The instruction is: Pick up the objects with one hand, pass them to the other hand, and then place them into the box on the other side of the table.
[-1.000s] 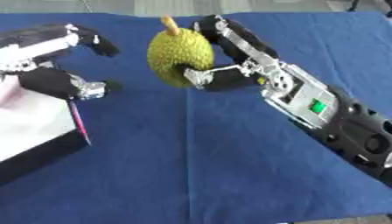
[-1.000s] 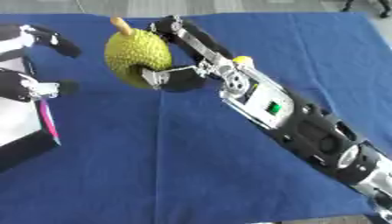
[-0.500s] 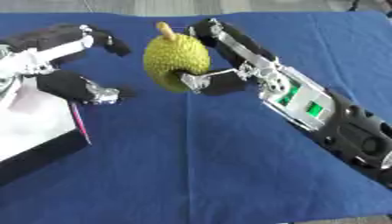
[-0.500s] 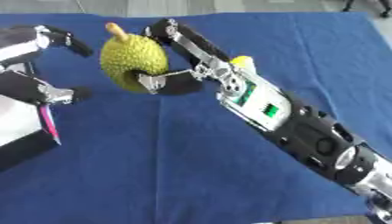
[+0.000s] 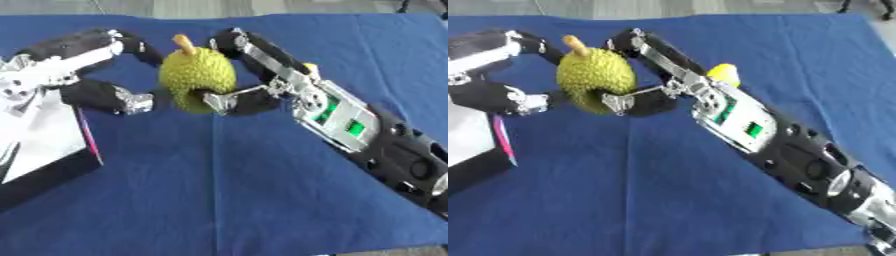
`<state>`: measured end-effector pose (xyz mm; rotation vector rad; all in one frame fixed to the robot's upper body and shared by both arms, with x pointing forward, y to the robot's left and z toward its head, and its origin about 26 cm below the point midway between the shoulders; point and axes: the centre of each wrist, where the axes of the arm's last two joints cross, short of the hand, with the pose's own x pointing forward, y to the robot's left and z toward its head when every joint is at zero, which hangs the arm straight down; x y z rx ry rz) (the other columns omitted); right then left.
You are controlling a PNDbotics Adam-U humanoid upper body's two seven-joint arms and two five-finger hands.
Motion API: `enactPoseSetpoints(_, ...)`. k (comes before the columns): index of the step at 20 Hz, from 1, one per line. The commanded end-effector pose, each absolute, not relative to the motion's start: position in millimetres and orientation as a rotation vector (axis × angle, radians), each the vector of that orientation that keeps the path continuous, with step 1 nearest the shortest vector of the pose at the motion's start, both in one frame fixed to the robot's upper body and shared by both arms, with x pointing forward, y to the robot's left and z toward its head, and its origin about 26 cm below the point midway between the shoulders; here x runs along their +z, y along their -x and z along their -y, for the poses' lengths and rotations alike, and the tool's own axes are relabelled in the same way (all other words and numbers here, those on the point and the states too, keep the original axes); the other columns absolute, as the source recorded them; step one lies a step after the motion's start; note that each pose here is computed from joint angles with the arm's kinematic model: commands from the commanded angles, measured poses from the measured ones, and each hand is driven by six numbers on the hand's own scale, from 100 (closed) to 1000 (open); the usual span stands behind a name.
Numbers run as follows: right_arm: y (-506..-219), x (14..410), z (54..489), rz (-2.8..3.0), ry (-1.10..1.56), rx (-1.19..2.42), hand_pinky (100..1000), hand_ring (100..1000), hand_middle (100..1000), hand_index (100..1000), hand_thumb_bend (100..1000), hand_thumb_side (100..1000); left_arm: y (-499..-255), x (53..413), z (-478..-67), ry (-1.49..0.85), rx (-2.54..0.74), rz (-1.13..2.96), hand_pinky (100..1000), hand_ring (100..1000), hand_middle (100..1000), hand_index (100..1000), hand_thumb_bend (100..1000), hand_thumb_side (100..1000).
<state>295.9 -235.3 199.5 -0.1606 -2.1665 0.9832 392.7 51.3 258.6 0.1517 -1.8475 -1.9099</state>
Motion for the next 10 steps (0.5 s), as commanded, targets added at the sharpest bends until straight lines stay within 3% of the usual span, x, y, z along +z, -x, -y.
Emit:
enactPoseSetpoints(1,-295.0,206.4,235.5,2.189,0.175,1.005,717,566,402,564,100,100,-385.2,272.3,-48.2,-0.131,-1.922,1.877,1000,830,729,849,384,745)
enactPoseSetpoints(3,-294.9,206.1,235.7,2.188,0.176,1.005,717,565,402,563,100,100,-383.4,273.2,-47.6,-0.123,-1.927,1.875,1000,831,726,848,389,788)
enactPoseSetpoints(10,-293.8,204.8,235.1,2.193,0.168,1.009,712,562,399,560,100,100,-378.3,274.9,-47.2,-0.099,-1.975,1.85,1000,837,734,857,404,789)
